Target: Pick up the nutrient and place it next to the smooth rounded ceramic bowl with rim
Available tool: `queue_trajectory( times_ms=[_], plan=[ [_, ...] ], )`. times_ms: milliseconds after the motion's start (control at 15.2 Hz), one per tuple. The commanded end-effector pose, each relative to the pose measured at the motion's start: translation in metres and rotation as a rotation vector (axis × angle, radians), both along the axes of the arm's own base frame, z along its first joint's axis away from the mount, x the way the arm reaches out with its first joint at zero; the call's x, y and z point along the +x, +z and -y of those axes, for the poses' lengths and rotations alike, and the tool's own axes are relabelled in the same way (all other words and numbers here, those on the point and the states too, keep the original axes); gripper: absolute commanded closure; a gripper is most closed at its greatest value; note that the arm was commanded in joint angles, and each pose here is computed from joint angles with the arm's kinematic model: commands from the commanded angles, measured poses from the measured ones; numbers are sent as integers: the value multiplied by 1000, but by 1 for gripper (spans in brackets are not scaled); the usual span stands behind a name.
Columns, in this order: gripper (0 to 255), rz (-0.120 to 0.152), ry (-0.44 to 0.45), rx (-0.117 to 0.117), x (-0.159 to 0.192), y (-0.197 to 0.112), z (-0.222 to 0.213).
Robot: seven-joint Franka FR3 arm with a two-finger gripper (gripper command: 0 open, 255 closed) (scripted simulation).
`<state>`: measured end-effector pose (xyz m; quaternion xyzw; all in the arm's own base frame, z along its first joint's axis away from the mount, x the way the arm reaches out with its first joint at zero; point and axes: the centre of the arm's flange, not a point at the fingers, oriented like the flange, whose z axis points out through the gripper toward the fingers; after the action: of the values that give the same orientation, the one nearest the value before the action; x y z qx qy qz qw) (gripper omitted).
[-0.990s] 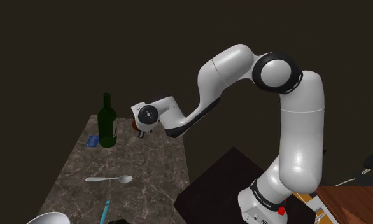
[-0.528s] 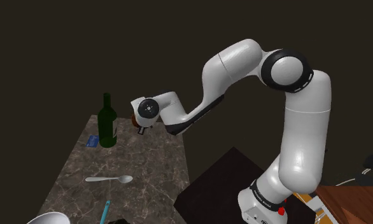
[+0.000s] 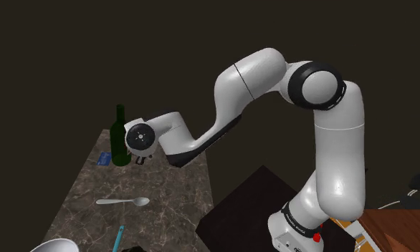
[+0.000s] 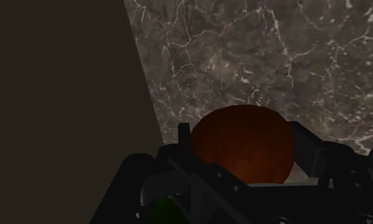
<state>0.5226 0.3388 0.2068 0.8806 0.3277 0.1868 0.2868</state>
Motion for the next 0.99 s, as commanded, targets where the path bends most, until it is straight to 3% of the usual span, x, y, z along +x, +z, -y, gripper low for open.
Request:
queue_trajectory(
  times_ms=[0, 924],
  plan=[
    [255, -1, -1, 0, -3, 2, -26],
    [255, -1, -1, 0, -43, 3, -207]
  ],
)
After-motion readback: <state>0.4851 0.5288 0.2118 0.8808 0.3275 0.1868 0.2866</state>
